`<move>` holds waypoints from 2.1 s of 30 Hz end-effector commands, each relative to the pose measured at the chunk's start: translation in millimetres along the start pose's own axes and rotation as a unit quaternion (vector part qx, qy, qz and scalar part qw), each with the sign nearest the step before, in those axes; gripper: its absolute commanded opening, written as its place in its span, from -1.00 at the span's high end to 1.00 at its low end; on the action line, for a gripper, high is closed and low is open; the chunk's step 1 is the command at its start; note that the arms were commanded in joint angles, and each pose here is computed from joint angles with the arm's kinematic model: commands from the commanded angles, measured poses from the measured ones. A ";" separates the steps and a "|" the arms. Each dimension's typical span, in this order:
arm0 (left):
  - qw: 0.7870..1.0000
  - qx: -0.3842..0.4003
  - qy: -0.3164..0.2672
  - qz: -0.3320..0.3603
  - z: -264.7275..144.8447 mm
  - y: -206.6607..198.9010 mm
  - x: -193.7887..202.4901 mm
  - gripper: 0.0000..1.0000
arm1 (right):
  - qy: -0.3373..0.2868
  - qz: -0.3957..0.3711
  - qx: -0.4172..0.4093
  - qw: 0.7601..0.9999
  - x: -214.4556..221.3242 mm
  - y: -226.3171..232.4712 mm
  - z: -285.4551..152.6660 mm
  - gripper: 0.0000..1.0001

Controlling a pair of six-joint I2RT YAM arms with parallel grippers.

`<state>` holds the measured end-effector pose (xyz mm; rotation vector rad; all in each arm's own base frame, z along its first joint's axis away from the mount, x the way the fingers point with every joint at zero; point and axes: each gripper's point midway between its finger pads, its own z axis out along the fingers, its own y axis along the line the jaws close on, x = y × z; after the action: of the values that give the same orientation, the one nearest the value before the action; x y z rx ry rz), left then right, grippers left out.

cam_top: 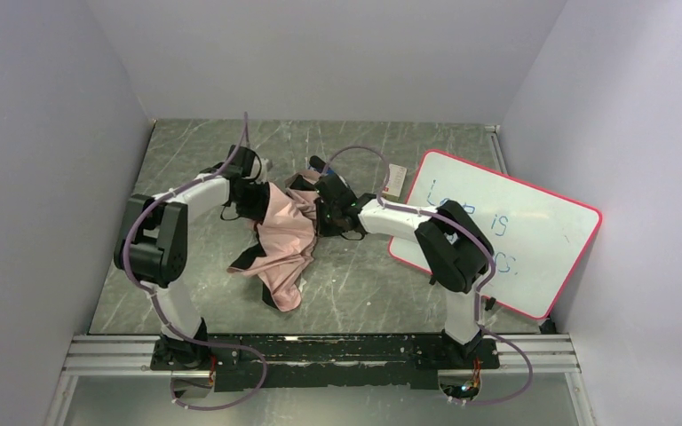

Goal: Put away the umbrella

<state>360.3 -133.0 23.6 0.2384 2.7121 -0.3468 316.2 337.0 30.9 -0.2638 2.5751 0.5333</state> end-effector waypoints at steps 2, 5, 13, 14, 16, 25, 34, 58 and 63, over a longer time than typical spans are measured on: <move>0.994 -0.035 -0.096 -0.047 -59.1 21.3 -51.5 0.90 | -0.028 0.009 0.029 0.999 -8.6 -23.5 -10.4 0.60; 0.986 -0.042 -0.143 -0.068 -91.4 33.6 -66.5 0.91 | -0.035 0.005 0.038 0.999 -10.5 -33.6 -16.1 0.60; 0.983 -0.116 -0.114 -0.083 -91.4 67.2 -33.7 0.90 | -0.018 -0.009 0.040 0.999 -0.2 -41.0 -20.8 0.58; 0.985 -0.113 -0.102 -0.080 -84.6 67.1 -28.2 0.91 | -0.011 -0.011 0.035 0.999 1.8 -39.5 -20.5 0.58; 0.990 -0.092 -0.078 -0.072 -71.1 62.4 -19.8 0.91 | -0.001 -0.013 0.023 1.000 5.1 -35.1 -19.2 0.58; 0.997 -0.056 -0.027 -0.053 -36.9 51.7 -9.8 0.90 | 0.028 -0.020 -0.036 0.999 12.0 2.2 -11.5 0.58; 0.999 -0.037 -0.004 -0.037 -24.1 37.0 8.7 0.90 | 0.037 -0.021 -0.073 0.996 11.5 31.1 -7.2 0.58; 0.998 -0.040 -0.055 0.002 -85.7 -12.8 10.8 0.91 | -0.017 -0.031 0.000 0.999 -10.2 -12.3 -28.7 0.56; 0.993 -0.069 -0.095 -0.020 -114.6 5.9 0.3 0.76 | -0.052 -0.045 0.044 0.997 -24.6 -34.6 -54.7 0.54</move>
<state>319.0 -119.8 104.6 0.1978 2.5764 -0.2600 315.1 310.5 52.9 -0.3160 2.5372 0.5038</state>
